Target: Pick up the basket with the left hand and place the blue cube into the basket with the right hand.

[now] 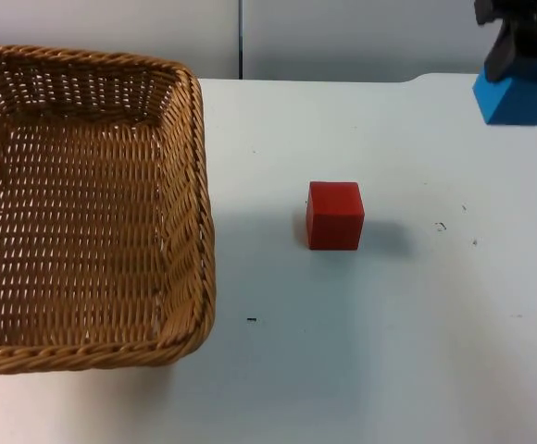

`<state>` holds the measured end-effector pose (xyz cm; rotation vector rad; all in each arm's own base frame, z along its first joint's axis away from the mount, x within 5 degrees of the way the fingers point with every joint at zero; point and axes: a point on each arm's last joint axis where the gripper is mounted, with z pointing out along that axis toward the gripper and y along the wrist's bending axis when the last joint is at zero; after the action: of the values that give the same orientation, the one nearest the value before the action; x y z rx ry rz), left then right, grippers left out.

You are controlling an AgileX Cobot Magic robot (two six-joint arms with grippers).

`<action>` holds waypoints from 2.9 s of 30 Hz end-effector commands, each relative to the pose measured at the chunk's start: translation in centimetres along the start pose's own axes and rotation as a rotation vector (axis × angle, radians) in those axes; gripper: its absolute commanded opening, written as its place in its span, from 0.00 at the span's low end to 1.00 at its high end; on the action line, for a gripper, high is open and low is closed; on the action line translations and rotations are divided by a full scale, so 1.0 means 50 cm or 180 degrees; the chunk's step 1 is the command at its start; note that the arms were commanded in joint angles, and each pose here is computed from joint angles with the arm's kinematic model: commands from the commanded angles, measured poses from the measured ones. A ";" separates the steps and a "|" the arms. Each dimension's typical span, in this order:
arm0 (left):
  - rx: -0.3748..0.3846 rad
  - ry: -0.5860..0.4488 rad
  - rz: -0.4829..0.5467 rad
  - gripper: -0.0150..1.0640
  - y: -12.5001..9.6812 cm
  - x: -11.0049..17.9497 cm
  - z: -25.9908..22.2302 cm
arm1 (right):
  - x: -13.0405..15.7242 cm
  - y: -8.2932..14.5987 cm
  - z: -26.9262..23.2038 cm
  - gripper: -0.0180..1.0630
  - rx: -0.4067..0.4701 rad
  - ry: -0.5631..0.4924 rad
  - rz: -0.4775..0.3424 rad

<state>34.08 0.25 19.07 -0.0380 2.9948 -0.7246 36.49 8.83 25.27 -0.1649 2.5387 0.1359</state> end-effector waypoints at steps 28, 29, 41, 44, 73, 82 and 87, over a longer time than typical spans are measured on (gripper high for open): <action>0.0095 -0.0008 -0.0019 0.01 -0.008 -0.001 -0.009 | 0.082 0.431 -0.125 0.01 -0.1474 -0.1074 -0.1396; 0.0100 -0.0010 -0.0022 0.01 -0.008 -0.001 -0.009 | 0.086 0.438 -0.113 0.01 -0.1479 -0.1063 -0.1407; 0.0145 -0.0029 -0.0083 0.01 -0.005 -0.008 0.004 | 0.084 0.500 -0.010 0.01 -0.1493 -0.0992 -0.1458; 0.0189 -0.0014 -0.0112 0.01 -0.004 -0.010 0.011 | 0.089 0.544 0.028 0.01 -0.1503 -0.0900 -0.1604; 0.0190 -0.0004 -0.0056 0.01 -0.002 -0.010 0.014 | 0.143 0.608 0.169 0.30 -0.1363 -0.0331 -0.1871; 0.0188 -0.0009 -0.0047 0.01 -0.002 -0.011 0.014 | 0.117 0.602 0.122 0.82 -0.1326 -0.0468 -0.1997; 0.0183 -0.0020 -0.0048 0.01 -0.002 -0.011 0.014 | 0.082 0.589 0.041 0.83 -0.1331 -0.0563 -0.1994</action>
<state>34.49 0.10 17.93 -0.0444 2.9977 -0.7671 30.16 37.76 21.91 -1.0296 2.1684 0.4088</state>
